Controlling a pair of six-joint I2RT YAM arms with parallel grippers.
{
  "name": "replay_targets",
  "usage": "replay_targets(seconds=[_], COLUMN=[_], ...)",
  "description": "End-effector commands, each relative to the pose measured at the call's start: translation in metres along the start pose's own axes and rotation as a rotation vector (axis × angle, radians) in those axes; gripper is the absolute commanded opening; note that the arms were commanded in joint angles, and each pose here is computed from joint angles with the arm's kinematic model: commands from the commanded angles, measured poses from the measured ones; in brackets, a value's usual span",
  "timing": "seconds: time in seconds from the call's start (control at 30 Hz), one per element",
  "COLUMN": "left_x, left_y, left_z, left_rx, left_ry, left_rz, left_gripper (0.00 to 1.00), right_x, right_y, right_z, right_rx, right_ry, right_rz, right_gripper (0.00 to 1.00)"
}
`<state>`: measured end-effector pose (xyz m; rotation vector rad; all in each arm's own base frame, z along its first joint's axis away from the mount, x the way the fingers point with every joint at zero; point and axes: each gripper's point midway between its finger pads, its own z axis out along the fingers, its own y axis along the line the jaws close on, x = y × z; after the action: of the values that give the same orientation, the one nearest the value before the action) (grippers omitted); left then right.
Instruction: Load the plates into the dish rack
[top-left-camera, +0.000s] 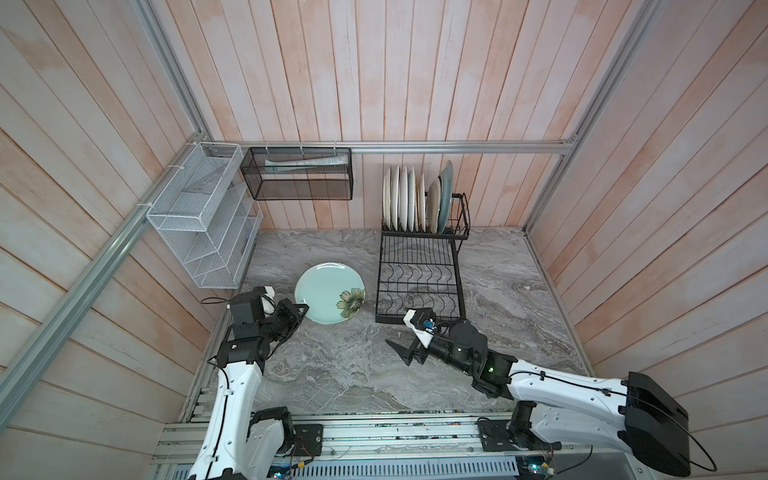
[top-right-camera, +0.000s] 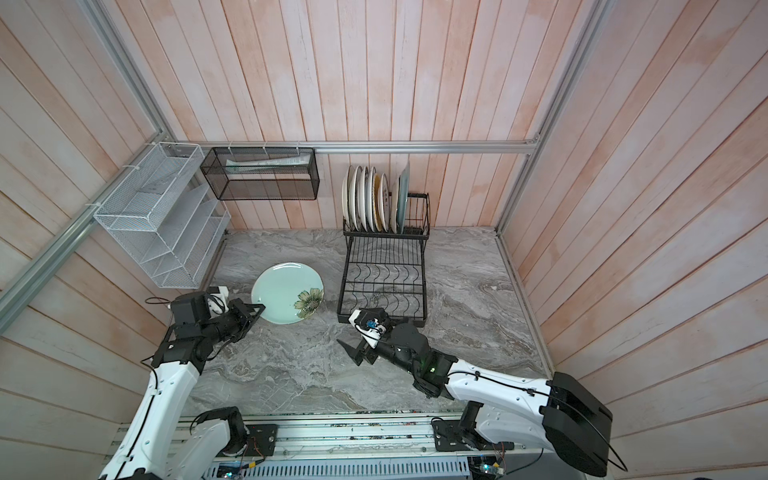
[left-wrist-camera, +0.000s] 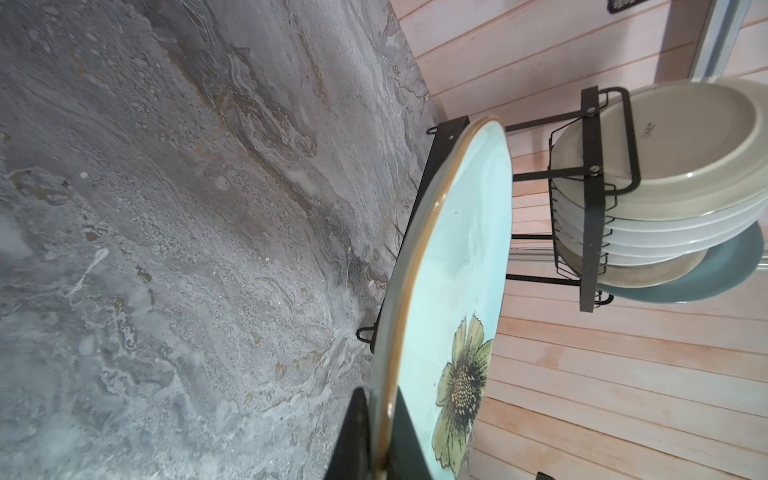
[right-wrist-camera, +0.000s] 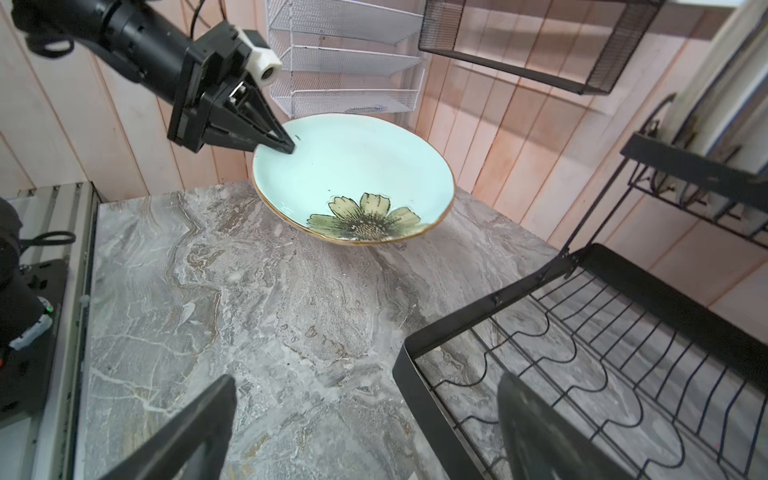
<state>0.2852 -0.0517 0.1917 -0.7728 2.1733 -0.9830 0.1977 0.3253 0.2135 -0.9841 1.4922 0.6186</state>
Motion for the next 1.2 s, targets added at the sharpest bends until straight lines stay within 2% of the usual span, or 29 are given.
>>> replay_targets(seconds=[0.0, 0.27, 0.43, 0.77, 0.93, 1.17], left_x=[-0.012, 0.004, 0.017, 0.027, 0.029, 0.032], left_y=[-0.027, -0.047, -0.062, -0.082, -0.085, -0.087], left_z=[-0.009, 0.003, 0.010, 0.014, 0.013, 0.012], left_rx=[-0.006, -0.090, -0.122, -0.130, -0.119, -0.109], left_ry=[-0.057, -0.049, -0.021, -0.004, 0.002, 0.015], left_rz=[0.064, 0.080, 0.072, 0.085, 0.090, 0.085], left_gripper=[0.00, 0.00, 0.00, 0.00, 0.00, 0.00], right_x=[-0.018, -0.014, -0.006, 0.015, 0.020, 0.022], right_y=[0.005, 0.034, 0.044, 0.048, 0.044, 0.031], right_z=[0.005, 0.025, 0.048, 0.083, 0.093, 0.108], right_rx=[0.011, -0.027, -0.019, 0.017, 0.038, 0.098], right_ry=[-0.042, -0.003, 0.075, 0.199, 0.234, 0.279], right_rz=[-0.202, -0.504, -0.628, -0.732, -0.722, -0.704], right_gripper=[0.98, 0.98, 0.88, 0.78, 0.72, 0.59])
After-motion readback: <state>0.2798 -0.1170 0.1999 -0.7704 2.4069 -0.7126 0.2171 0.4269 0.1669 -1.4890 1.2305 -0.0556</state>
